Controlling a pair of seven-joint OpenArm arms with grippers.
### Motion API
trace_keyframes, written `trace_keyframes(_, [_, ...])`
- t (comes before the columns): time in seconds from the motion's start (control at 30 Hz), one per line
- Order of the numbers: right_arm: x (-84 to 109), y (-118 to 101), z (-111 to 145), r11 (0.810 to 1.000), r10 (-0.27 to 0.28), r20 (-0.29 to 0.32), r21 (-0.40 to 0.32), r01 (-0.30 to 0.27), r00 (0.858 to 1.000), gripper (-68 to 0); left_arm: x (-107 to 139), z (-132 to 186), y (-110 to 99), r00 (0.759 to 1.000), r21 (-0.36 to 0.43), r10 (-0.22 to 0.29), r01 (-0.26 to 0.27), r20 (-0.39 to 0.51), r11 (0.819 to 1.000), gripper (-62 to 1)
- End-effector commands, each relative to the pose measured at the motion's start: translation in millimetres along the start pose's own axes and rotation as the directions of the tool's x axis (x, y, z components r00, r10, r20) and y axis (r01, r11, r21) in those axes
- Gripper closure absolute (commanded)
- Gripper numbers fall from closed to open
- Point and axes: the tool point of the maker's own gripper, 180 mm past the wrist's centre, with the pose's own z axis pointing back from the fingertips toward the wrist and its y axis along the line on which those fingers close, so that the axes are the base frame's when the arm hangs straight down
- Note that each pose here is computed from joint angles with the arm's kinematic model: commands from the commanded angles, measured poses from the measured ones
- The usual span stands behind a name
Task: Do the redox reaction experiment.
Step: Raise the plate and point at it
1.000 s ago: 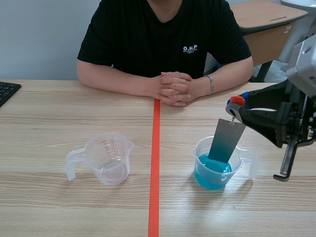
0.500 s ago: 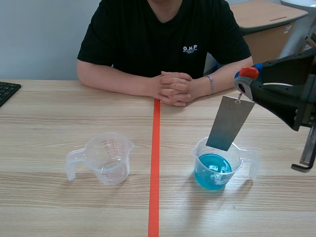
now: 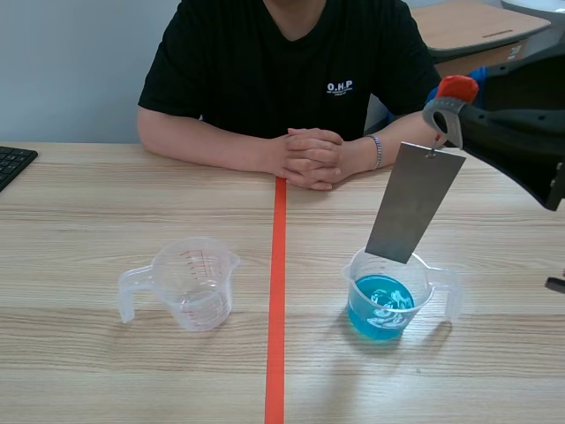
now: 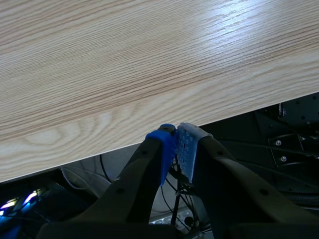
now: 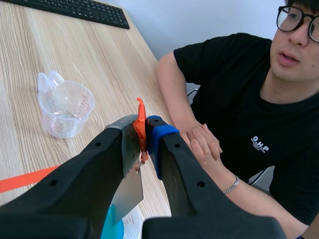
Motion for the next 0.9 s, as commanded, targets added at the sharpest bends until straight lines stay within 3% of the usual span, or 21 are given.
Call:
trace_keyframes(0.0, [9.7,-3,1,1.000,0.020,0.019,0.005,-0.020,1.000,-1.5,8,0,1,1.000,0.006,-0.001,0.001,0.027,1.000,-4.9])
trace_keyframes(0.33, [10.9,-4,1,1.000,0.010,0.021,0.001,-0.010,1.000,-1.5,10,0,2,0.999,0.004,-0.004,0.004,0.041,1.000,-4.9])
trace_keyframes(0.5, [10.9,-4,1,1.000,0.010,0.020,0.001,-0.010,1.000,-1.5,24,0,-7,0.993,-0.094,-0.055,0.065,0.100,0.993,-4.9])
trace_keyframes(0.7, [9.8,-4,1,1.000,0.010,0.014,0.001,-0.010,1.000,-1.5,51,2,-24,0.971,-0.264,-0.123,0.175,0.203,0.948,-4.9])
trace_keyframes(0.87, [9.8,-4,1,1.000,0.010,0.014,0.001,-0.010,1.000,-1.5,82,-4,-30,0.935,-0.318,-0.202,0.294,0.292,0.901,-4.9])
